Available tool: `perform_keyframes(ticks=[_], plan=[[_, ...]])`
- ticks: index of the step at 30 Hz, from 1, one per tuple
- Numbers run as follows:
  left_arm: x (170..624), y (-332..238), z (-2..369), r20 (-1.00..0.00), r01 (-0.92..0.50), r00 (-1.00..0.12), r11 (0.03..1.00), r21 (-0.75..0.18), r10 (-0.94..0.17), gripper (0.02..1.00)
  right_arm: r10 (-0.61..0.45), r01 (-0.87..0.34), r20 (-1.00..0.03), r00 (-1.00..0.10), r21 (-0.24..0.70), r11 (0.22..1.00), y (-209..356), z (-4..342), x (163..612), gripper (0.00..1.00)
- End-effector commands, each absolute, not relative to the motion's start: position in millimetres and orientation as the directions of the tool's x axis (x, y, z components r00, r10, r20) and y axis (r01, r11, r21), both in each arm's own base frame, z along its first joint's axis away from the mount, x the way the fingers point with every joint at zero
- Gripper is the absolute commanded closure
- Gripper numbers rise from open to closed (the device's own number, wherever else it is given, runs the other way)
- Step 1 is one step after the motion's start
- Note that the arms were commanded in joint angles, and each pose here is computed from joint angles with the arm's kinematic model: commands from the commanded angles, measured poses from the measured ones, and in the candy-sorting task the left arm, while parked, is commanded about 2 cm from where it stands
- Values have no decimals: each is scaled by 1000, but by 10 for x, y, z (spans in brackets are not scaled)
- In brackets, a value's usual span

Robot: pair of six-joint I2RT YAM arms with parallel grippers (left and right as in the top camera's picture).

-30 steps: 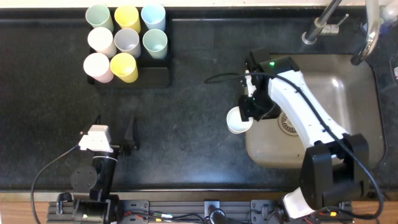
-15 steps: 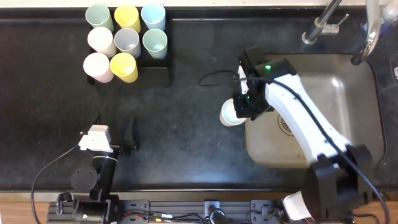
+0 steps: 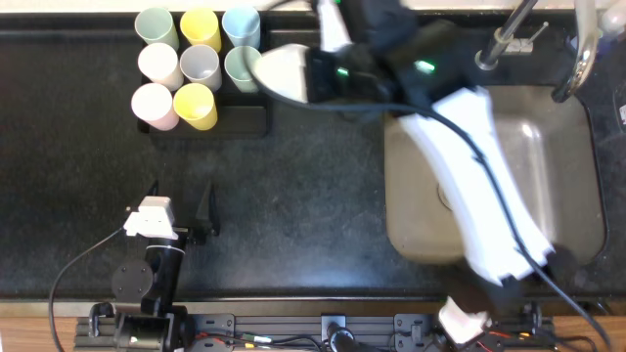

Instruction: Store Cups

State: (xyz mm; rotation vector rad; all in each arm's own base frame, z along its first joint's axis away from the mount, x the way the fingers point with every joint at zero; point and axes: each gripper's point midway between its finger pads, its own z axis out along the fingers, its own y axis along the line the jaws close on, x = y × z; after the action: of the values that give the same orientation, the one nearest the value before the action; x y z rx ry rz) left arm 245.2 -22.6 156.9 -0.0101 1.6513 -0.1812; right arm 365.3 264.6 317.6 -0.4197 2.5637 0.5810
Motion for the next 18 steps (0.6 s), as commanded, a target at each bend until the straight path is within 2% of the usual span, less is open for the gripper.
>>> perform_keyframes(ticks=[1, 10, 18], plan=[[2444, -256, 1578, -992, 120, -85, 987, -107, -97, 18, -224, -381, -438, -871, 311, 871, 3025, 2713, 3849, 956], [2444, -256, 1578, -992, 120, -85, 987, -107, -97, 18, -284, -375, -328, -901, 259, 890, 3241, 2034, 3920, 954], [2444, -256, 1578, -992, 120, -85, 987, -107, -97, 18, -295, -366, -283, -913, 245, 898, 3323, 1666, 4011, 958]])
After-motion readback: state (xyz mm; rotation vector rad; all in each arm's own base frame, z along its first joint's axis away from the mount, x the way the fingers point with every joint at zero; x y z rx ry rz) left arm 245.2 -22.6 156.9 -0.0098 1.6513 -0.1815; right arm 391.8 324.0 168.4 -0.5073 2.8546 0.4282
